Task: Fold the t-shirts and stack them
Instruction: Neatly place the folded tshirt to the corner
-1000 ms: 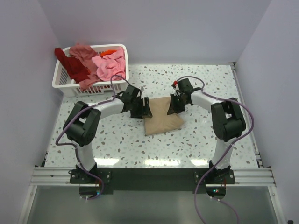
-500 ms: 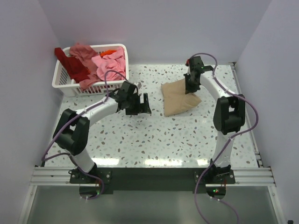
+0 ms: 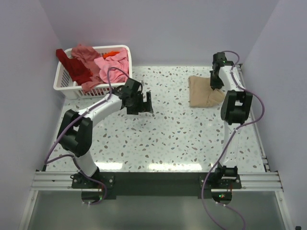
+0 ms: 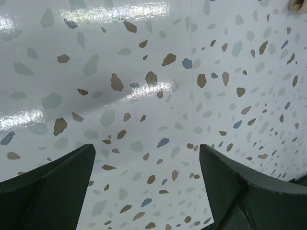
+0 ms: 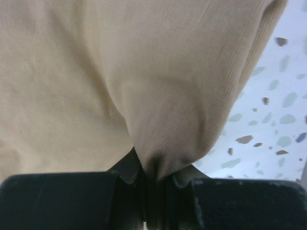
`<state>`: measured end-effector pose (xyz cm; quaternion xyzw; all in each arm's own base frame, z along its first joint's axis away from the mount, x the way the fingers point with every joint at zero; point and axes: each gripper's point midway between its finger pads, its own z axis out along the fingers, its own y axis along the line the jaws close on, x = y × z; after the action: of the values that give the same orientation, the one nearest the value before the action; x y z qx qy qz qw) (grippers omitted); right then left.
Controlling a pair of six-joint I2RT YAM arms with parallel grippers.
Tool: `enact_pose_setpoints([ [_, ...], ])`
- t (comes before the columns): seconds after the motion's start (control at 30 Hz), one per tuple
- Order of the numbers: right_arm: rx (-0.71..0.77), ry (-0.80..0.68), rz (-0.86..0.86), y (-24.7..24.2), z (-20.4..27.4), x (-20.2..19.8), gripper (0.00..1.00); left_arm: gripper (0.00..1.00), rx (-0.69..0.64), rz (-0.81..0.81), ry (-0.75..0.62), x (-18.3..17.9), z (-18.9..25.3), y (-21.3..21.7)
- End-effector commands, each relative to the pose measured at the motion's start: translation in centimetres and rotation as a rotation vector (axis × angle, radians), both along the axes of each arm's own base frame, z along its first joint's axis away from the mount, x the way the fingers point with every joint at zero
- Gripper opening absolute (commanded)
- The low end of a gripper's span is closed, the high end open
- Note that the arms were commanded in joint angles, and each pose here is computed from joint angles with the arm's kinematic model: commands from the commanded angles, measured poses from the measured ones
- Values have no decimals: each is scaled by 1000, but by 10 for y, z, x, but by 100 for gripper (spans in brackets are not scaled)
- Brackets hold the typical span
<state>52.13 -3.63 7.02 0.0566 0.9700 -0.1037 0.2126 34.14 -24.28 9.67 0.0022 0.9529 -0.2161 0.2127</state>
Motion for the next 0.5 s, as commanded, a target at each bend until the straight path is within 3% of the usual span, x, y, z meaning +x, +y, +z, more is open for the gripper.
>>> enact_pose_setpoints([
  [0.0,-99,-54,-117,-58,24,6,0,95,33,54,1,10,8,8],
  [0.47,-161,-107,-360,-133,6,7,0,95,50,134,100,10,4,7],
])
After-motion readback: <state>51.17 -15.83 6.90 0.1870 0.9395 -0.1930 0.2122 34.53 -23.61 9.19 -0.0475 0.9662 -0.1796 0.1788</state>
